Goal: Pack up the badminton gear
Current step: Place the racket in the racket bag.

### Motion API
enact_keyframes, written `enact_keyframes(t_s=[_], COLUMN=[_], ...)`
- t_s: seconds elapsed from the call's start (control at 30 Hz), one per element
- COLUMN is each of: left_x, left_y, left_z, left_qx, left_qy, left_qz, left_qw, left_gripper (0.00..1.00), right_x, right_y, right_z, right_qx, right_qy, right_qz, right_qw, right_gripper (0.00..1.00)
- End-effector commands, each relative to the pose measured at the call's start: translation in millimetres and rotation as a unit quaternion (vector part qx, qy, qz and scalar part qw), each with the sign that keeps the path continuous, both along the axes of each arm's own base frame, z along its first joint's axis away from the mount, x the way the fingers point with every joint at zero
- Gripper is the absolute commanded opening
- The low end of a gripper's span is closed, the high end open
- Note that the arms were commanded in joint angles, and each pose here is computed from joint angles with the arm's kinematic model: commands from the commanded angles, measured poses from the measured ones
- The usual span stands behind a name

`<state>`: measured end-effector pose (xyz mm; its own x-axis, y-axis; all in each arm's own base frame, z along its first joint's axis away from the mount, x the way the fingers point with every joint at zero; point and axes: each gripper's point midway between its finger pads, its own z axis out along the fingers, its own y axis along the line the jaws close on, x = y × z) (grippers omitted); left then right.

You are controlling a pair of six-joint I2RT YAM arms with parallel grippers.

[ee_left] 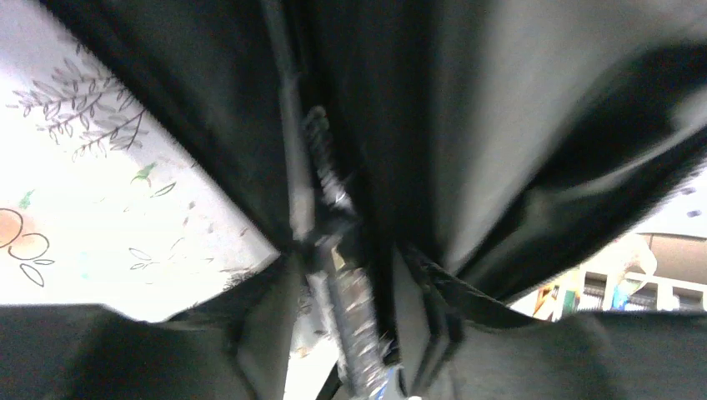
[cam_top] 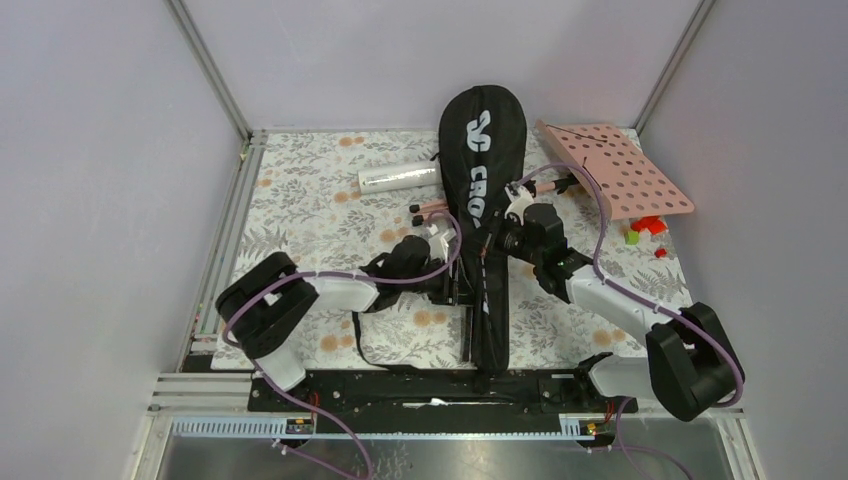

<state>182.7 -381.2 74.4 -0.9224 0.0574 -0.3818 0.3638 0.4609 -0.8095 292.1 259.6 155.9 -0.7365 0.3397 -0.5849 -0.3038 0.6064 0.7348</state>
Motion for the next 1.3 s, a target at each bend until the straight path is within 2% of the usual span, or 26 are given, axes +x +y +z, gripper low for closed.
enact_keyframes(t_s=[0.0,0.07,0.1,0.2,0.33,0.43,0.53,0.57,0.7,0.8,0.93,1.03,1.17,1.27], left_x=[28.8,24.0,23.2,24.5,22.6,20.5,32.7,38.6,49.3,62.8,97.1,120.0,131.8,139.4], left_y=[-2.9,7.2,12.6,32.0,66.1,95.9,134.8,146.4,161.8,157.6,138.6,122.6,103.5,97.5], left_z=[82.7,86.3,87.7,90.8,106.5,112.3,93.1,85.3,50.6,35.1,37.8,31.1,32.3,22.7], left_qx=[-0.095,-0.087,-0.079,-0.037,-0.011,-0.002,0.058,0.075,0.106,0.102,0.060,0.039,-0.005,-0.002], left_qy=[-0.153,-0.162,-0.168,-0.183,-0.217,-0.229,-0.218,-0.209,-0.147,-0.115,-0.096,-0.075,-0.063,-0.055], left_qz=[0.030,0.034,0.040,0.064,0.110,0.163,0.250,0.276,0.309,0.315,0.321,0.312,0.291,0.290], left_qw=[0.983,0.982,0.982,0.980,0.970,0.960,0.942,0.935,0.934,0.936,0.940,0.946,0.955,0.955], left_gripper=[0.53,0.65,0.74,0.92,0.98,0.99,0.99,0.99,0.99,0.99,0.99,0.94,0.90,0.87], right_x=[-30.9,-28.8,-27.7,-27.5,-25.5,-25.7,-28.2,-29.1,-35.9,-41.5,-45.2,-44.3,-43.1,-42.1], right_y=[18.8,16.8,16.3,15.3,14.5,16.5,20.3,21.7,30.4,36.1,36.9,34.8,33.9,33.9], right_z=[24.8,26.8,30.2,36.6,43.9,50.4,60.0,64.1,86.0,105.1,116.5,116.4,117.6,117.5], right_qx=[0.020,0.014,0.013,0.010,0.007,0.020,0.038,0.045,0.080,0.106,0.124,0.123,0.122,0.123], right_qy=[-0.010,-0.016,-0.021,-0.032,-0.038,-0.042,-0.045,-0.046,-0.046,-0.048,-0.049,-0.049,-0.050,-0.049], right_qz=[0.073,0.068,0.066,0.068,0.065,0.066,0.075,0.079,0.105,0.127,0.131,0.122,0.116,0.114], right_qw=[0.997,0.997,0.997,0.997,0.997,0.997,0.995,0.995,0.990,0.985,0.982,0.984,0.984,0.985], right_gripper=[0.00,0.00,0.00,0.00,0.00,0.00,0.00,0.00,0.00,0.00,0.00,0.00,0.00,0.00])
